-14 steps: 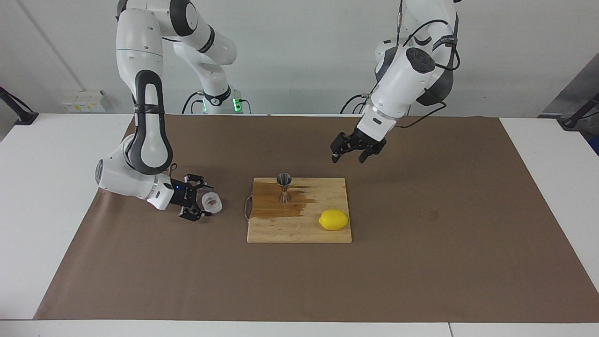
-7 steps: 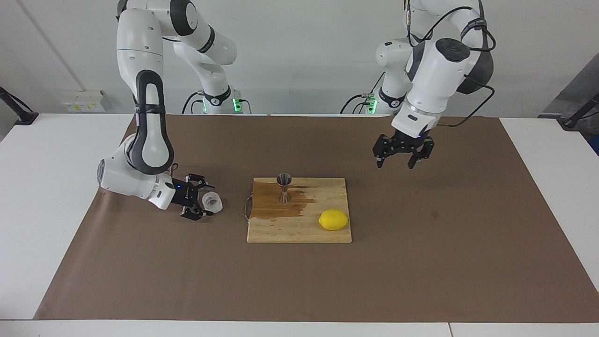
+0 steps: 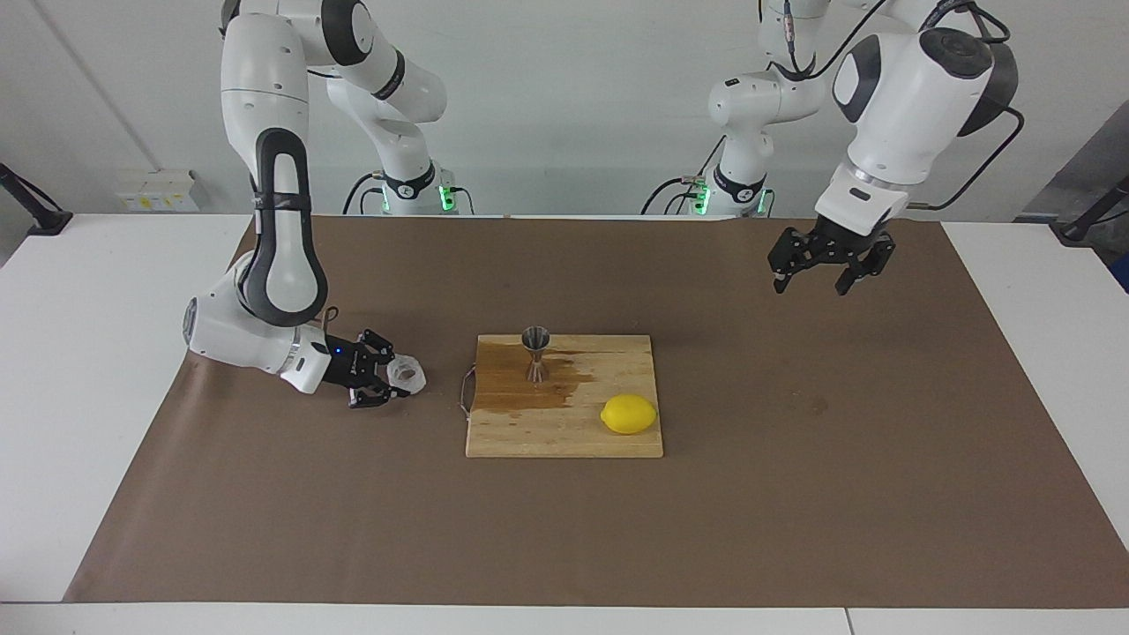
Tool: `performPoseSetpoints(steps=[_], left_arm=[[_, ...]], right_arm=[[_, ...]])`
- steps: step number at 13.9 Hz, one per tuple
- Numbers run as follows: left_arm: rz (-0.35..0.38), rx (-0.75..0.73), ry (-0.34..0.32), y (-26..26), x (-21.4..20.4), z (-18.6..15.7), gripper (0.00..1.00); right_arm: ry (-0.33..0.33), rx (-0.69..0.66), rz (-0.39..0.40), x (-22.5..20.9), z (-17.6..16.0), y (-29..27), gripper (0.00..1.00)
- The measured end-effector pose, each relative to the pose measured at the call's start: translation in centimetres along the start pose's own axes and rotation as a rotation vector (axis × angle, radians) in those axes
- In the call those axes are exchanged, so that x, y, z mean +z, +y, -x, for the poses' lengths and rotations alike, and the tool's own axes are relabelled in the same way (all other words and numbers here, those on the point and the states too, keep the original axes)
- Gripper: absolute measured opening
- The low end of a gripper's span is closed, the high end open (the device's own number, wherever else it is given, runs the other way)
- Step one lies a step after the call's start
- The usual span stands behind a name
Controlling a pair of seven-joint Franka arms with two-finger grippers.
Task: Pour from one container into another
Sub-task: 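Lift the white cup with the right gripper while the left gripper withdraws, then move the white cup over the metal cup and tilt it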
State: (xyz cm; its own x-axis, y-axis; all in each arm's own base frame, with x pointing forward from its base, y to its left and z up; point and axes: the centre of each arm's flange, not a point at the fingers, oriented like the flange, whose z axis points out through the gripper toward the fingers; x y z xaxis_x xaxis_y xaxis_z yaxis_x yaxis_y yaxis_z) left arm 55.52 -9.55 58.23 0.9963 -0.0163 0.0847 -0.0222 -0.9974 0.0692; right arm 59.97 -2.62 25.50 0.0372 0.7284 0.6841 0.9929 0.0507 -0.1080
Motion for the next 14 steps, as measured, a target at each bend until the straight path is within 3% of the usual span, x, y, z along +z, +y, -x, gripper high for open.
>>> performPoseSetpoints(steps=[4, 8, 14], left_arm=[[-0.044, 0.039, 0.023, -4.3, -2.6, -0.5, 1.00], [-0.052, 0.028, -0.016, -6.6, -3.3, 0.4, 1.00], [-0.050, 0.057, -0.027, -5.0, -3.1, 0.6, 1.00]], right_arm=[[-0.016, 0.041, 0.020, -1.0, -4.6, 0.6, 0.50], [-0.055, 0.134, 0.025, -1.0, -14.0, 0.0, 0.50], [-0.227, 0.195, 0.005, 1.5, -21.6, -0.4, 0.50]])
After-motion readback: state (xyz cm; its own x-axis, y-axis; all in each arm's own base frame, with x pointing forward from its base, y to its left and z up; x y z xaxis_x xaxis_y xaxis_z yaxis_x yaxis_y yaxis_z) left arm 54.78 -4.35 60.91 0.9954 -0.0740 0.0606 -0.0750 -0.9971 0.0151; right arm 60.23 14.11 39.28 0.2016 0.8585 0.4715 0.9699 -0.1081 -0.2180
